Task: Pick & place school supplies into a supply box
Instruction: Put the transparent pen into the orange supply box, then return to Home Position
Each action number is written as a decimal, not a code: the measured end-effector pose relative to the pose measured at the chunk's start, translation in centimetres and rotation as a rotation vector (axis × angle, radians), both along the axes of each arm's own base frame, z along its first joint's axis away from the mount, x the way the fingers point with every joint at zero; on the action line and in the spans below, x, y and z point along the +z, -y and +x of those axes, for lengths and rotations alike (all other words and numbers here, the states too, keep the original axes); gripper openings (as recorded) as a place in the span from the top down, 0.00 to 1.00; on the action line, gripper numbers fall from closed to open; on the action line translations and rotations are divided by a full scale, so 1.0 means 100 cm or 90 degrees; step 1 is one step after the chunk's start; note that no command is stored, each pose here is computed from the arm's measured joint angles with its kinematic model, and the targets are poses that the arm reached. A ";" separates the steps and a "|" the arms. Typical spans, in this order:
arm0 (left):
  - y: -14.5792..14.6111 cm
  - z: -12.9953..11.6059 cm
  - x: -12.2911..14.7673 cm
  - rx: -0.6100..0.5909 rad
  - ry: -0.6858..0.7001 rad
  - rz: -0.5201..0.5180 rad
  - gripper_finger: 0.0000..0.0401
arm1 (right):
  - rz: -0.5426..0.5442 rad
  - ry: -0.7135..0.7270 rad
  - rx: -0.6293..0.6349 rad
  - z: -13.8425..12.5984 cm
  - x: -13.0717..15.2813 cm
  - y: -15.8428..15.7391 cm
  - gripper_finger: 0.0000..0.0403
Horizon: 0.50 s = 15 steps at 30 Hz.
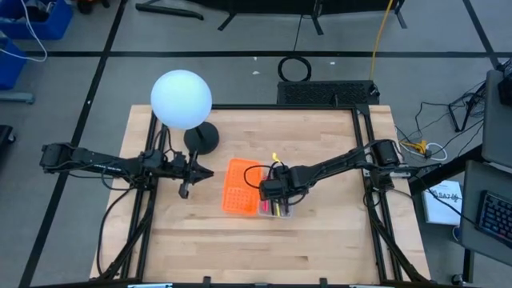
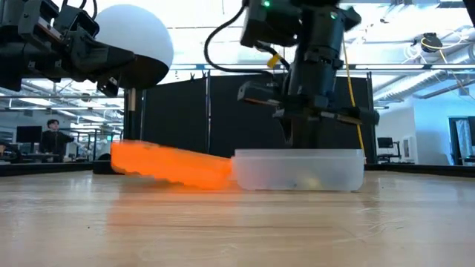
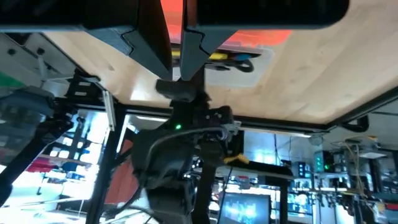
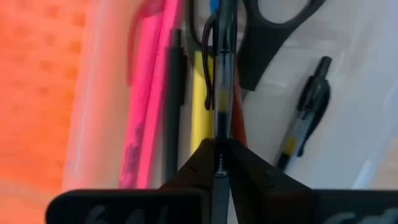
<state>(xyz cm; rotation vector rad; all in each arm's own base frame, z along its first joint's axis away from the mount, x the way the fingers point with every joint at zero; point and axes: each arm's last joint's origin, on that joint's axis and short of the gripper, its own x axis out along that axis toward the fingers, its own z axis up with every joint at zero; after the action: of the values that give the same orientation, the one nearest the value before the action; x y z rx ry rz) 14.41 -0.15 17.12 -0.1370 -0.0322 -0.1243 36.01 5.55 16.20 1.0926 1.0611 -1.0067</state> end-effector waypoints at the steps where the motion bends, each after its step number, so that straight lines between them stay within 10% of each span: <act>1: 0.000 0.000 0.000 -0.003 0.000 -0.002 0.91 | 0.005 0.009 -0.002 -0.001 -0.005 0.000 0.95; 15: 0.000 0.000 0.000 -0.006 0.004 0.019 0.91 | -0.025 0.072 0.063 -0.014 -0.007 0.002 0.65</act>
<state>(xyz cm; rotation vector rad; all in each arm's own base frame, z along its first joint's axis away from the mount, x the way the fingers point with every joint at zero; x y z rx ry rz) 14.40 -0.18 17.14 -0.1063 -0.0355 -0.1338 34.64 5.35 15.46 1.0422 0.9908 -0.8738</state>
